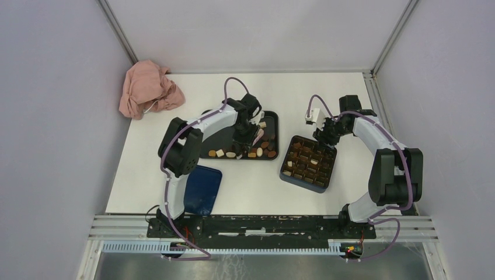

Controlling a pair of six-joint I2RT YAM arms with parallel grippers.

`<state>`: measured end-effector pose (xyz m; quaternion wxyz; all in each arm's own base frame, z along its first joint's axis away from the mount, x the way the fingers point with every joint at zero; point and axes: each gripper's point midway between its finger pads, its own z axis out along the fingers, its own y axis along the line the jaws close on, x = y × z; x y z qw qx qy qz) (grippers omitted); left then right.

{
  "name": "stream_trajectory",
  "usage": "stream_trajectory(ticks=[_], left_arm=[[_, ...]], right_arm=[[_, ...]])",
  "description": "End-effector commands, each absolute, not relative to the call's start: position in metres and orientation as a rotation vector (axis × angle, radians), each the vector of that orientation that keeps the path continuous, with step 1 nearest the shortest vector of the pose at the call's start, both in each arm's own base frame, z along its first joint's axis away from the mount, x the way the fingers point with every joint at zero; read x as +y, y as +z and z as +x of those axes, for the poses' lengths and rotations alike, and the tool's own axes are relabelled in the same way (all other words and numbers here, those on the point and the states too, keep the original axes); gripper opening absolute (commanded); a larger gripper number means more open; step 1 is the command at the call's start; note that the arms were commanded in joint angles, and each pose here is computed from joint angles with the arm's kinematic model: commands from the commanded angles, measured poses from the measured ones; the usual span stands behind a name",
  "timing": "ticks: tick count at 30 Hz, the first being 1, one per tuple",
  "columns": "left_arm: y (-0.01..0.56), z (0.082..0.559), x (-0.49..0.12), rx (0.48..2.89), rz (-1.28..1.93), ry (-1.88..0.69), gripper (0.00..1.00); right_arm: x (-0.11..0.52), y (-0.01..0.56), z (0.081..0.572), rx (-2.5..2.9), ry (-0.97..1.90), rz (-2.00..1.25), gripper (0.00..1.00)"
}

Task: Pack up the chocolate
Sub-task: Pick up the fake chocolate from the plate.

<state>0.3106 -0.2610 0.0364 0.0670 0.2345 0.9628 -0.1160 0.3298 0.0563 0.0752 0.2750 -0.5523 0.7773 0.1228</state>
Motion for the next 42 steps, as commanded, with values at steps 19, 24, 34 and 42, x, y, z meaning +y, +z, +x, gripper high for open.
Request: stream_trajectory(ticks=[19, 24, 34, 42], left_arm=[[0.063, 0.322, -0.250, 2.894, 0.692, -0.255, 0.09], [0.082, 0.324, -0.245, 2.822, 0.647, -0.309, 0.07], [0.095, 0.303, -0.239, 2.742, 0.633, -0.426, 0.05], [0.099, 0.300, -0.236, 2.711, 0.632, -0.442, 0.04]], right_arm=[[0.062, 0.100, 0.336, 2.000, 0.314, -1.489, 0.56], [0.066, 0.102, 0.334, 1.985, 0.337, -1.486, 0.57], [0.067, 0.096, 0.334, 1.986, 0.348, -1.477, 0.61], [0.058, 0.079, 0.340, 2.031, 0.285, -1.464, 0.58]])
